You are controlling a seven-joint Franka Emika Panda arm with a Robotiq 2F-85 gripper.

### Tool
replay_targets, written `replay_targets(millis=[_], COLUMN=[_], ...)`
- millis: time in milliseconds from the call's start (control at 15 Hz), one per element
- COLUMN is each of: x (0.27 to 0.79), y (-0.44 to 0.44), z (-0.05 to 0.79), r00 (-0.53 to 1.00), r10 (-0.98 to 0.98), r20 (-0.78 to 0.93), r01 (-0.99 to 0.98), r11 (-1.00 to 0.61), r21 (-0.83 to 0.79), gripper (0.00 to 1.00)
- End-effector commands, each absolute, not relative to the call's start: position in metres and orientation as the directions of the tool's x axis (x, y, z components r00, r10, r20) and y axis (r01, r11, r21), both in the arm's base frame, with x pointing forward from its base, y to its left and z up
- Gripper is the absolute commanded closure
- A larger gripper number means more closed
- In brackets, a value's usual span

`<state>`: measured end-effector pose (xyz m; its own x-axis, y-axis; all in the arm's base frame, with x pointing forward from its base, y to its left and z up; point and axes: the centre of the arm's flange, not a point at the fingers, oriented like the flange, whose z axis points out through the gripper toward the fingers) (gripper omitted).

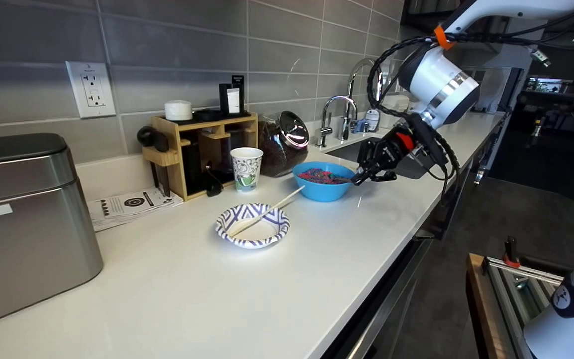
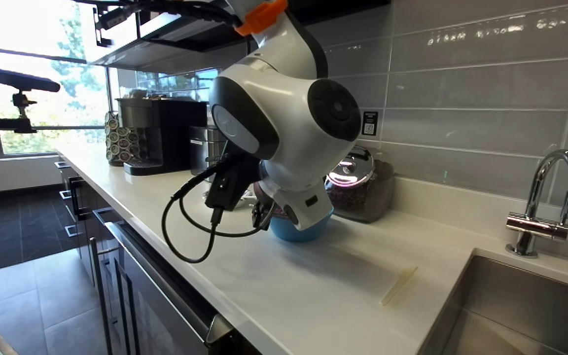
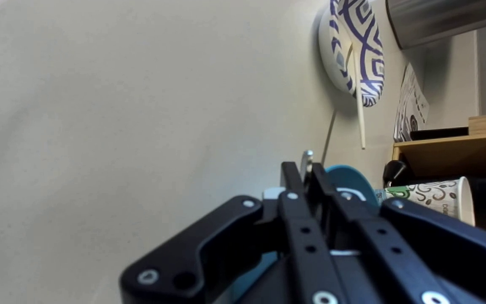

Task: Transfer a spoonful of contents from the blue bowl onto the plate

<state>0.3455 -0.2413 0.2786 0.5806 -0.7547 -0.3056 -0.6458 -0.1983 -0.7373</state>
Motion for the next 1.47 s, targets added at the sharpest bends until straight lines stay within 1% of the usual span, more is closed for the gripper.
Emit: replay_targets(millis=[0, 533, 1000, 1400], x=[0.348, 0.346, 0.336, 0.330], y=[-0.245, -0.244, -0.235, -0.233], z=[0.276, 0.294, 0.314, 0.334], r00=[0.580, 0.587, 0.648, 0.693], r10=[-0.755, -0.730, -0.670, -0.652], r20=[-0.307, -0.350, -0.362, -0.308], r01=[-0.642, -0.649, -0.646, -0.606], r11=[-0.190, -0.166, -0.232, -0.295], r21=[-0.743, -0.743, -0.727, -0.739], gripper=[1.00, 1.00, 1.00, 1.00])
